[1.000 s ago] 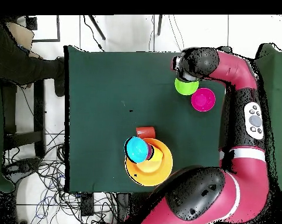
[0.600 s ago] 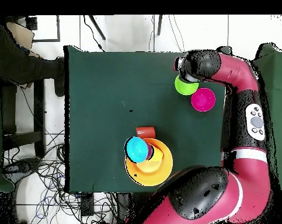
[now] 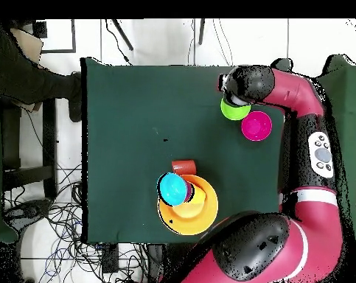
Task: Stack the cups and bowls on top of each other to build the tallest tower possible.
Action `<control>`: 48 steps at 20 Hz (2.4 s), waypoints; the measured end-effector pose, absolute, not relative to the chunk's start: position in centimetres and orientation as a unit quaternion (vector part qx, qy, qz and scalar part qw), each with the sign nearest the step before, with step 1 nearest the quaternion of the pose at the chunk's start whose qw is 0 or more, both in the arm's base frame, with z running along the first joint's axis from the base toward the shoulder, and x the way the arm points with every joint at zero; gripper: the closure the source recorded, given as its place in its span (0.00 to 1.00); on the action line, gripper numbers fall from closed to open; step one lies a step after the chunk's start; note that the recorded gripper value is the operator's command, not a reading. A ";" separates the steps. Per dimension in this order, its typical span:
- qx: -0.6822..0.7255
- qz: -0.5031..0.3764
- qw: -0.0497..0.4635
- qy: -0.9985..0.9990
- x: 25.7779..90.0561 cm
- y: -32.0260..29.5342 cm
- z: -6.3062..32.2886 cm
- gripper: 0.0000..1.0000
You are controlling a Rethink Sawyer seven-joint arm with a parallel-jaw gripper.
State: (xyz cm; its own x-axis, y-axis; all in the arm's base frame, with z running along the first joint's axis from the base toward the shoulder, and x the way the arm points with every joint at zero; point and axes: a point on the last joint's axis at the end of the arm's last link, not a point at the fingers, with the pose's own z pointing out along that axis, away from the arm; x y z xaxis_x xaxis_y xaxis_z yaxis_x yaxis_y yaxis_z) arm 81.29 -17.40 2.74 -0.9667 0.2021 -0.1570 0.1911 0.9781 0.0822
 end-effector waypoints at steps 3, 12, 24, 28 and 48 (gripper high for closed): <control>0.095 0.033 0.088 0.991 81.1 -17.0 2.6 0.00; 0.088 0.036 0.091 0.991 80.4 -16.0 1.5 0.00; 0.084 0.037 0.075 0.993 79.0 -15.9 0.3 0.00; 0.085 0.037 0.067 0.993 78.3 -16.3 -0.7 0.00; 0.103 0.047 0.058 0.992 76.4 -18.3 -4.3 1.00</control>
